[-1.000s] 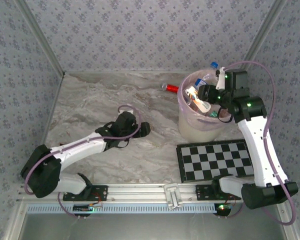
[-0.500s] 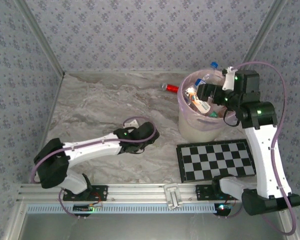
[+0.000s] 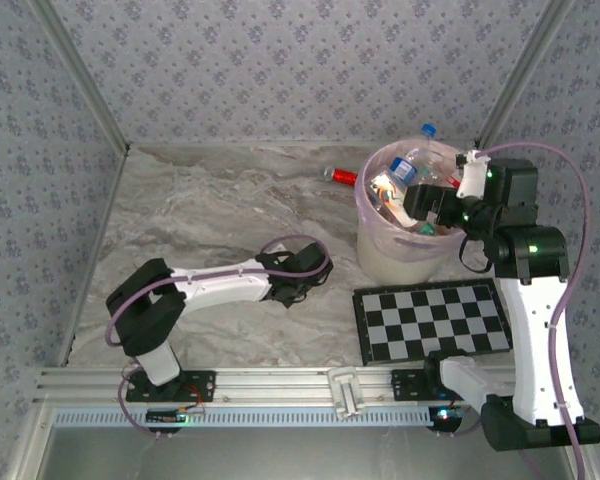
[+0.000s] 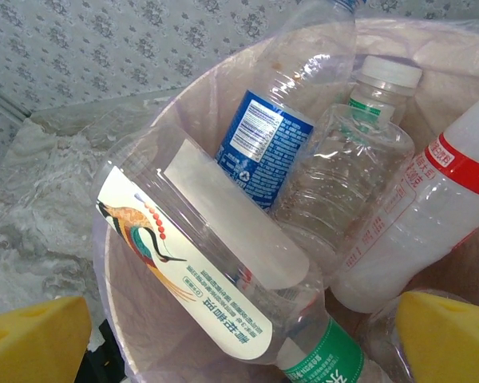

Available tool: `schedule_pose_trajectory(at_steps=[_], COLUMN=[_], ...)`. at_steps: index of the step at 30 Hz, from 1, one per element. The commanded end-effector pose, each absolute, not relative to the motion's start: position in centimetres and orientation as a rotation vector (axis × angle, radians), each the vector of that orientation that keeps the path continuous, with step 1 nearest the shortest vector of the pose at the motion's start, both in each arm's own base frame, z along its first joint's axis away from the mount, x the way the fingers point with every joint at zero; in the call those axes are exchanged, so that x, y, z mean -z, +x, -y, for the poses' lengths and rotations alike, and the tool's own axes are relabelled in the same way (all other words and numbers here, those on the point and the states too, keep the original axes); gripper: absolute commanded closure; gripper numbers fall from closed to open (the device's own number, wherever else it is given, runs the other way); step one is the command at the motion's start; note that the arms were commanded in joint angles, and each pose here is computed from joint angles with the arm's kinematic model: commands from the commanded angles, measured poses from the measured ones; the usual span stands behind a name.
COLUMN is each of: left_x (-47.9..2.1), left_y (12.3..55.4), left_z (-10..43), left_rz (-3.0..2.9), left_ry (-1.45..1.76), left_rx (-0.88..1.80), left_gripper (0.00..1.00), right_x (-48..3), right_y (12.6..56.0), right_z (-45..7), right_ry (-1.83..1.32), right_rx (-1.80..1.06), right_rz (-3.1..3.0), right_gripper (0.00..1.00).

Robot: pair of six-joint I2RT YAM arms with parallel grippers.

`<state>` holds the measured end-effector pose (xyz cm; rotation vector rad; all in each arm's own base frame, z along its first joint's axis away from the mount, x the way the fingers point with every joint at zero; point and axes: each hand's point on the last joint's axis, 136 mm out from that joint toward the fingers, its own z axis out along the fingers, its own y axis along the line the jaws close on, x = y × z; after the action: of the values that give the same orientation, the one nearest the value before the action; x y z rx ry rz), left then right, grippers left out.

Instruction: Put the plastic bottles in the bin

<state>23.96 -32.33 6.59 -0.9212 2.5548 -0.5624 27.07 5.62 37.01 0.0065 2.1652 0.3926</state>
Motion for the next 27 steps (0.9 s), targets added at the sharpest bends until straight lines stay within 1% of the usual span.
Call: schedule_pose_trajectory(at_steps=[1, 4, 10, 14, 22, 27], left_x=[-7.1, -6.7, -5.8, -6.4, -10.3, -14.8], left_y=[24.5, 24.6, 24.3, 24.3, 25.3, 26.6], left_z=[34.7, 35.6, 35.4, 34.6, 31.5, 29.3], left_rz=[-2.564, -2.585, -2.609, -2.6, -2.508, -2.402], left_ry=[-0.976, -0.951, -0.947, -0.924, -0.715, -0.404], left_rx=[0.659, 0.666, 0.623, 0.592, 0.529, 0.55], left_gripper=[0.09, 0.1, 0.36, 0.46, 0.57, 0.59], right_x=[-36.4, -36.1, -36.4, -37.1, -39.6, -41.9], right_y=[26.3, 26.3, 26.1, 26.0, 25.6, 25.2], right_z=[-5.6, -5.6, -5.5, -5.5, -6.9, -9.5], right_ry=[-0.022, -0.019, -0.018, -0.008, -0.025, -0.096], right_rx=[-0.398, -0.401, -0.398, -0.411, -0.521, -0.693], right_rz=[-2.189, -2.194, -2.187, -2.169, -2.091, -2.018], right_gripper=[0.0, 0.0, 0.0, 0.0, 0.02, 0.04])
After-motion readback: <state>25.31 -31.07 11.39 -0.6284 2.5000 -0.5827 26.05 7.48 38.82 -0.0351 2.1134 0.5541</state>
